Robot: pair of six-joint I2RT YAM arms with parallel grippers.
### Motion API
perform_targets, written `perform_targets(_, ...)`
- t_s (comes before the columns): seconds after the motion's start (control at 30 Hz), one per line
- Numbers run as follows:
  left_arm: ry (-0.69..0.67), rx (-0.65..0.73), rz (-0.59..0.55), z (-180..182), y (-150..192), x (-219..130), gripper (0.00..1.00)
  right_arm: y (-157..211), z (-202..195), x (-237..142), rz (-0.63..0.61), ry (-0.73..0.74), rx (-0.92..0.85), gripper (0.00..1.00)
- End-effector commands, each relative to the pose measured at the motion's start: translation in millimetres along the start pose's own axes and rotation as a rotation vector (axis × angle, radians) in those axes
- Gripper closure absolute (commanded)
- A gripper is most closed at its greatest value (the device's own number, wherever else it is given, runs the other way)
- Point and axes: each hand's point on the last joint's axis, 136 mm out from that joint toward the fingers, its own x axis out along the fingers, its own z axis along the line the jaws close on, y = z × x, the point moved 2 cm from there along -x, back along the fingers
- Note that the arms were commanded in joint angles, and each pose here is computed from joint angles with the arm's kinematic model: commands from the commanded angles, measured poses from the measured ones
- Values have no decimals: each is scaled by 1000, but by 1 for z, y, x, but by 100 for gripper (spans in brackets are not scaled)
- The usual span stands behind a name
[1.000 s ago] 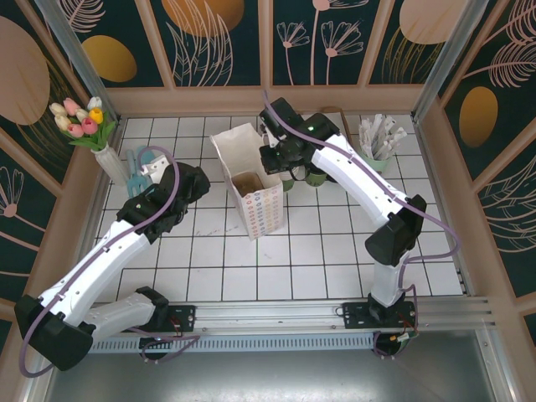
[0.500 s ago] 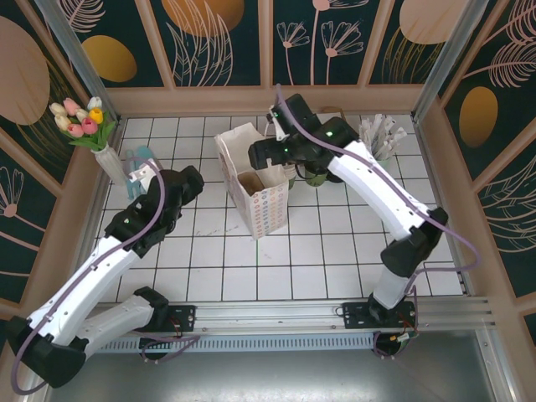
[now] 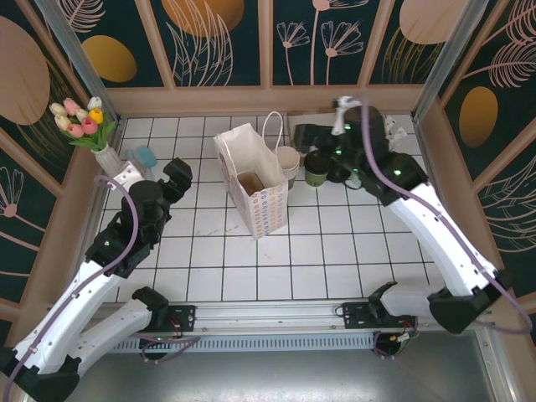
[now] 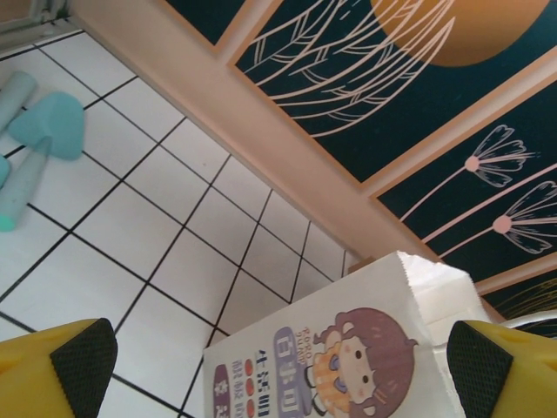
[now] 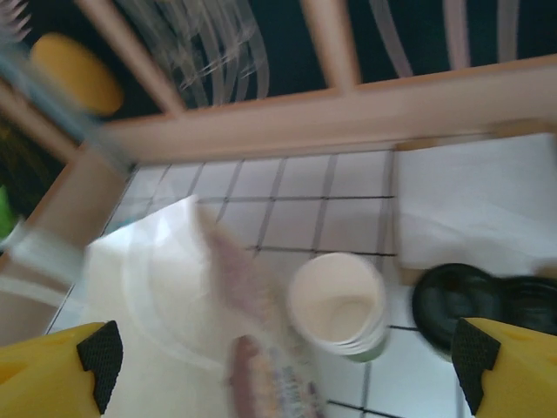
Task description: Pack the takeout coffee
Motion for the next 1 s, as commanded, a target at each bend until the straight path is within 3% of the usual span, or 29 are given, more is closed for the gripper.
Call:
perform_targets(0.0,74,-29,-21,-14,-4,2,1,-15,-37,-3,-100,3,176,1)
perform_targets(0.1,97,-19,-8,-18,1,7,1,6,-74,5,-66,80,183,1)
perform_targets(0.27,86,-35,-16,-17,3,13,1,52,-106,32,57,138,193,1)
perform_targets(0.4,96,-25,-9,-18,8,17,1,77,-102,50,99,56,190,1)
perform_targets(0.63,76,-82,-54,-9,11,26,1,88,-123,82,96,136,220,1)
perform_targets(0.97,12,-100,-84,-2,11,35,1,110,-134,136,289,164,106,1)
